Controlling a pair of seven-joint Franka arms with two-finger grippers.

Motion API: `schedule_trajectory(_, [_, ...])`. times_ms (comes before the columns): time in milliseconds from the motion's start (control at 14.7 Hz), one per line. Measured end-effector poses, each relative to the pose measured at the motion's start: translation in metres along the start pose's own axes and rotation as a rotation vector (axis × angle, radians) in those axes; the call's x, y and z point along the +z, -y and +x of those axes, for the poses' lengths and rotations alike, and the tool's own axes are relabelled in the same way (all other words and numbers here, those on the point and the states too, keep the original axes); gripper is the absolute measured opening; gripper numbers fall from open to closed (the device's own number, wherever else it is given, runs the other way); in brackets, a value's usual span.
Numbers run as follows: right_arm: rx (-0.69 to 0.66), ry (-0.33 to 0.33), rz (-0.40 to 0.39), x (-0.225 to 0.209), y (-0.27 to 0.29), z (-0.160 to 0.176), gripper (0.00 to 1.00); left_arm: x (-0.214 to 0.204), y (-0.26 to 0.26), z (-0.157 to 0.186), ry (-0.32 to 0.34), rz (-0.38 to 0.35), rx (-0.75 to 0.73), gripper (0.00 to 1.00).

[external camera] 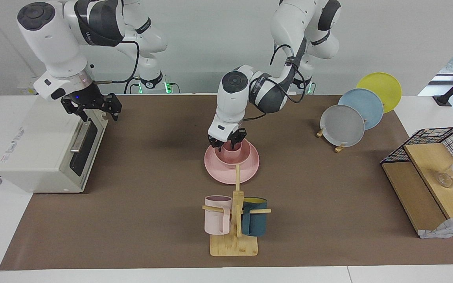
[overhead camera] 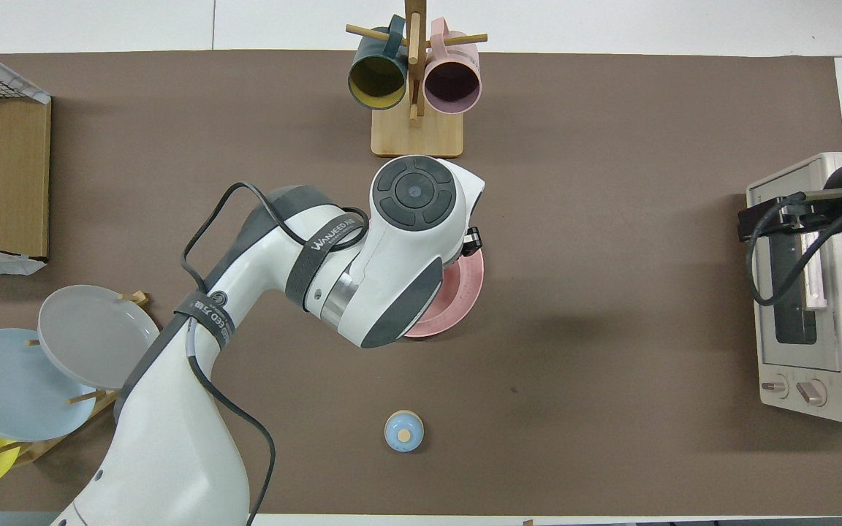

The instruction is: Organize tableware

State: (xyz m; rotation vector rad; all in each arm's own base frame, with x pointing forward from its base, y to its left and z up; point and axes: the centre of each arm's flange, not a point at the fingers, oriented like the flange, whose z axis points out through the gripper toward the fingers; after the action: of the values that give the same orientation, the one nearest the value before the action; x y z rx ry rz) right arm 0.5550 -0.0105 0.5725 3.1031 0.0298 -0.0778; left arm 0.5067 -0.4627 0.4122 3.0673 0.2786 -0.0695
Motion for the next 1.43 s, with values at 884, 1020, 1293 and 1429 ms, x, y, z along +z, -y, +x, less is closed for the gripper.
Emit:
schedule_trajectory(884, [0.041, 0.02, 0.004, -0.016, -0.022, -0.006, 1.0, -0.265, 0.358, 0.095, -0.026, -0.011, 0.079, 1.0])
schedule_trajectory(1020, [0.042, 0.019, 0.005, -0.017, -0.022, -0.006, 1.0, -0.259, 0.384, 0.098, -0.006, -0.008, 0.122, 1.0])
schedule_trajectory(1293, [0.042, 0.019, 0.005, -0.017, -0.022, -0.006, 1.0, -0.237, 0.388, 0.086, 0.023, -0.002, 0.16, 1.0])
schedule_trajectory(1429, [0.041, 0.019, 0.005, -0.017, -0.021, -0.006, 1.0, -0.235, 0.386, 0.08, 0.012, -0.003, 0.174, 1.0])
